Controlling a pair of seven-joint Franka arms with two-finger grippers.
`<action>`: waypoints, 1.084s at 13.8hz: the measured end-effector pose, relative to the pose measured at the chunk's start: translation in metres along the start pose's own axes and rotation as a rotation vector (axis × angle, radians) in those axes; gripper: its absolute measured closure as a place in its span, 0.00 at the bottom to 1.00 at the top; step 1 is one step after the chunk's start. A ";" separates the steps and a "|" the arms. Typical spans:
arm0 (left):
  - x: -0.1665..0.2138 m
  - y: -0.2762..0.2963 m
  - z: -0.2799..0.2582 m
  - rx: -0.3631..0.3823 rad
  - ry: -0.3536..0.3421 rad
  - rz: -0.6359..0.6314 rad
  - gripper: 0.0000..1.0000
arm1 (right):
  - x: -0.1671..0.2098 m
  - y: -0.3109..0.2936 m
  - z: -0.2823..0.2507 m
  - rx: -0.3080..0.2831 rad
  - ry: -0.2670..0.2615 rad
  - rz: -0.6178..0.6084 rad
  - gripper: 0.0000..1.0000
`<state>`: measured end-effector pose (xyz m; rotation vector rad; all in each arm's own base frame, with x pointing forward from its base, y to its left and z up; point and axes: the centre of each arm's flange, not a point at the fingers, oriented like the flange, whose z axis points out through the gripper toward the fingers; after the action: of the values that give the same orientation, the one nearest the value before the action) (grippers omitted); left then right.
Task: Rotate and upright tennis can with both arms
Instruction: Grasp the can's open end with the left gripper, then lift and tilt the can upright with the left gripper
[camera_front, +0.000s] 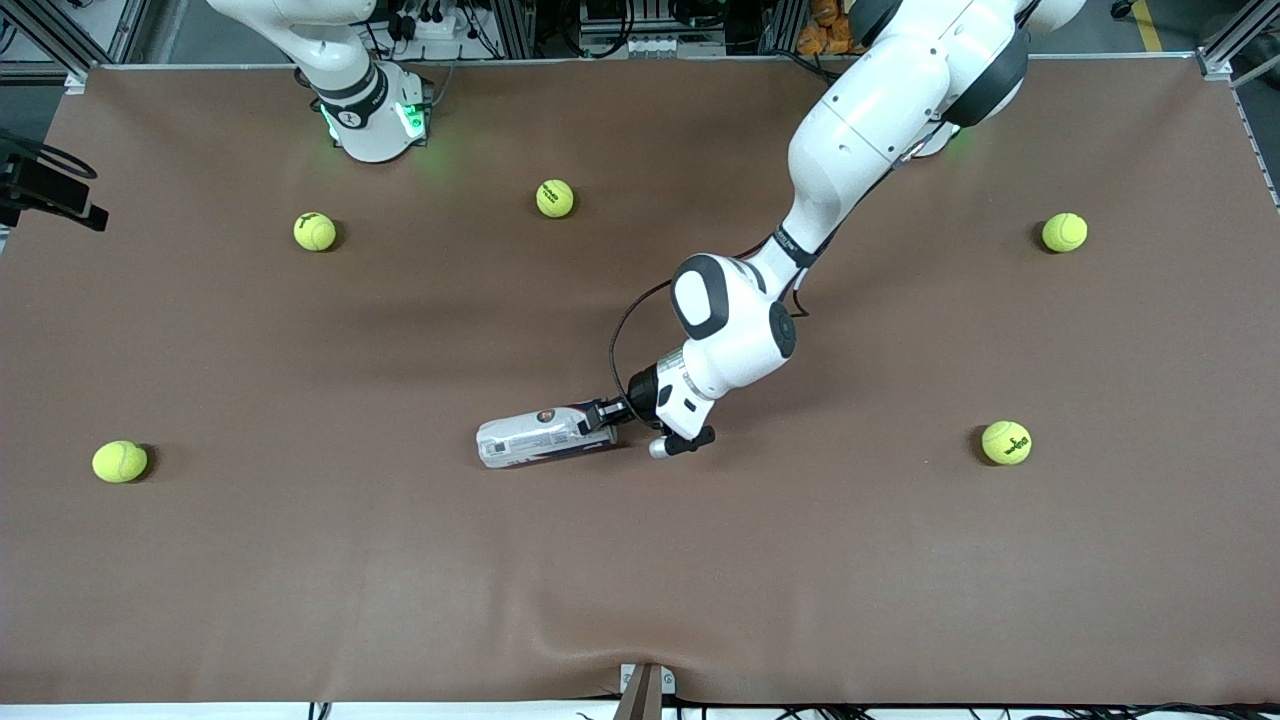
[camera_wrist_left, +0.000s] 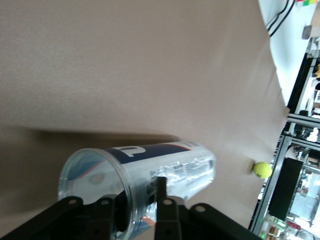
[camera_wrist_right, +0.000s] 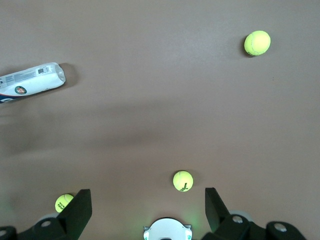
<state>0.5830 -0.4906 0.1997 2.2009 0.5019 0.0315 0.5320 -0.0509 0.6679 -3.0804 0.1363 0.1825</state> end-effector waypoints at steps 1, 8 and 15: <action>0.001 0.007 -0.005 -0.009 0.004 -0.004 0.92 | 0.000 0.000 0.000 0.000 0.000 0.000 0.00; 0.021 0.037 -0.047 -0.052 0.030 -0.014 0.93 | 0.000 0.000 0.000 0.000 0.000 0.001 0.00; 0.041 0.086 -0.147 -0.096 -0.031 -0.084 0.94 | 0.000 0.000 0.000 0.000 0.000 0.001 0.00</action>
<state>0.6211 -0.4131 0.3517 2.0821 0.5634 -0.0231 0.5320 -0.0512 0.6679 -3.0807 0.1372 0.1824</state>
